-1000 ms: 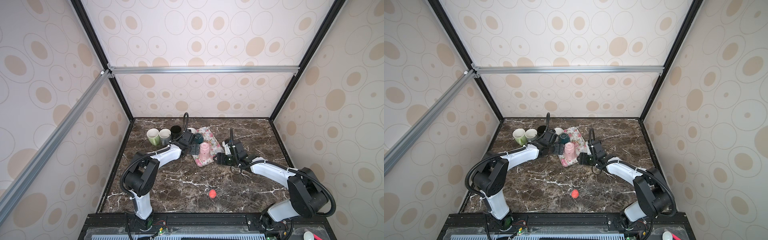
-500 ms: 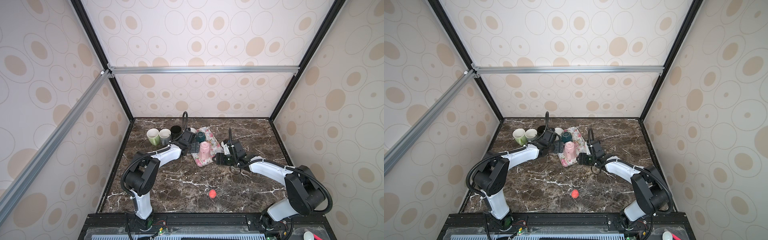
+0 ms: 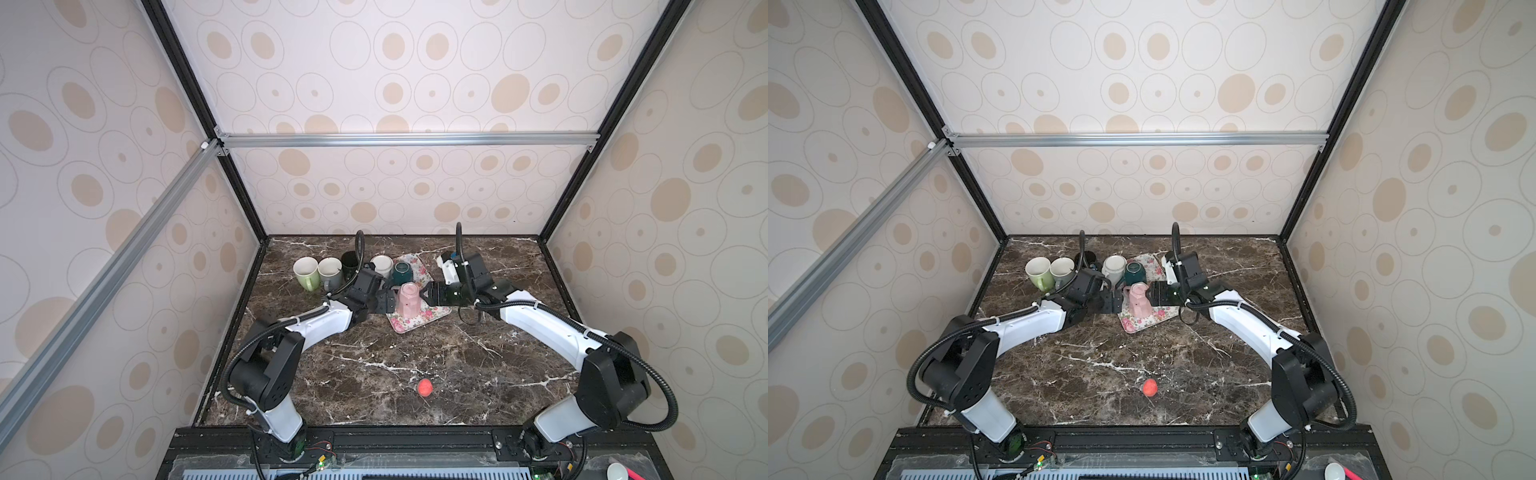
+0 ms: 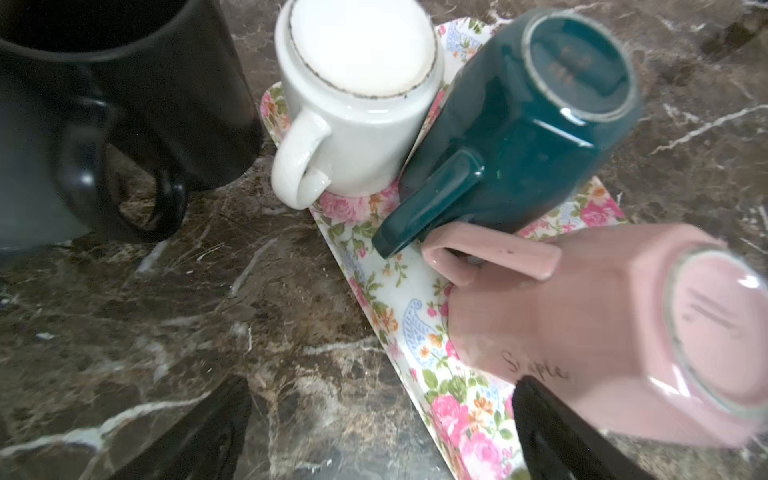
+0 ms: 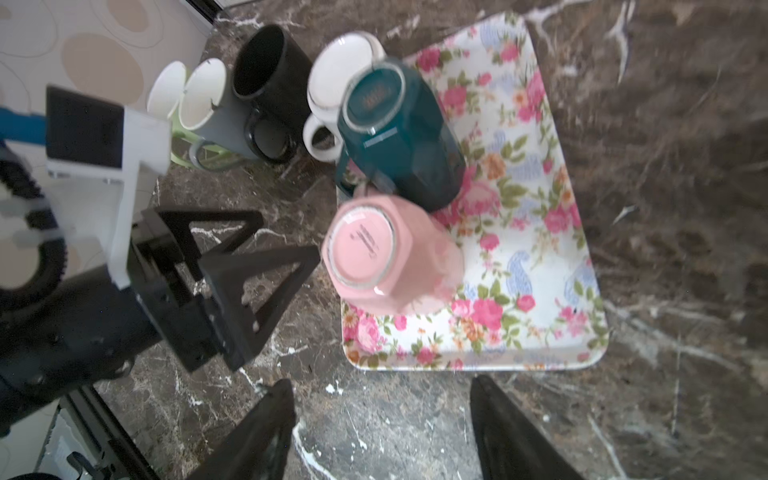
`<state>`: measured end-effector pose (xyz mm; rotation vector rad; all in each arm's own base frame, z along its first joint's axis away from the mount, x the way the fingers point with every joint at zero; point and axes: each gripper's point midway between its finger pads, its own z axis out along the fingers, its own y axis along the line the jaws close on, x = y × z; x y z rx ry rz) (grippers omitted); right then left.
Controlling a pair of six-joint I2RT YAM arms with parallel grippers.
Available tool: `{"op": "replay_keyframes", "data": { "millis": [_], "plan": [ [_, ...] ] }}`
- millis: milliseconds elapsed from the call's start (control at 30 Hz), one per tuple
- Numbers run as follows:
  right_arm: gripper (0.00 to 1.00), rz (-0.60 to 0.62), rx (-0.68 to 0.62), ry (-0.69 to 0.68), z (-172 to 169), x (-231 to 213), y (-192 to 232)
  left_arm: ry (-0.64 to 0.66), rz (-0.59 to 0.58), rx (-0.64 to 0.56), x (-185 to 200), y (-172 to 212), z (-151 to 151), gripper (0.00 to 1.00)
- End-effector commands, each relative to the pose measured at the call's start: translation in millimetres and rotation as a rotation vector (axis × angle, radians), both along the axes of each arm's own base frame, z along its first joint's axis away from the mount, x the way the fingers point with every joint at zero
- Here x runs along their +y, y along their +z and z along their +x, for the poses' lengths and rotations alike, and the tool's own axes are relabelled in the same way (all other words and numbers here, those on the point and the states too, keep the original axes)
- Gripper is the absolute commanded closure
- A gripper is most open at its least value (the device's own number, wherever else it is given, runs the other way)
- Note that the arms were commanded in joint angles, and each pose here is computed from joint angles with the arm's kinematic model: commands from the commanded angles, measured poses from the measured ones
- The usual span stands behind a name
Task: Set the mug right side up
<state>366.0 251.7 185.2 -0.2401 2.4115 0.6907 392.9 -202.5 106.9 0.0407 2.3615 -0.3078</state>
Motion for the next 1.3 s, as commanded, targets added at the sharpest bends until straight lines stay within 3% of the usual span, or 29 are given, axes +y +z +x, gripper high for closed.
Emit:
{"op": "replay_keyframes", "data": {
  "millis": [0, 233, 767, 1267],
  "plan": [
    [0.28, -0.104, 0.077, 0.048, -1.8, 1.7, -26.3, 0.034, -0.037, -0.048, 8.7, 20.8, -4.7, 0.02],
    [0.24, -0.175, 0.061, 0.105, 15.0, 31.8, -30.6, 0.051, -0.062, -0.047, 19.4, 18.9, -22.3, 0.02],
    [0.24, -0.416, 0.061, 0.161, 22.3, 62.9, -72.4, 0.059, -0.102, -0.055, 28.0, 18.1, -36.1, 0.02],
    [0.24, -0.438, 0.016, 0.205, 45.3, 83.3, -85.7, 0.054, -0.115, -0.039, 31.9, 14.6, -43.2, 0.02]
  ]
}}
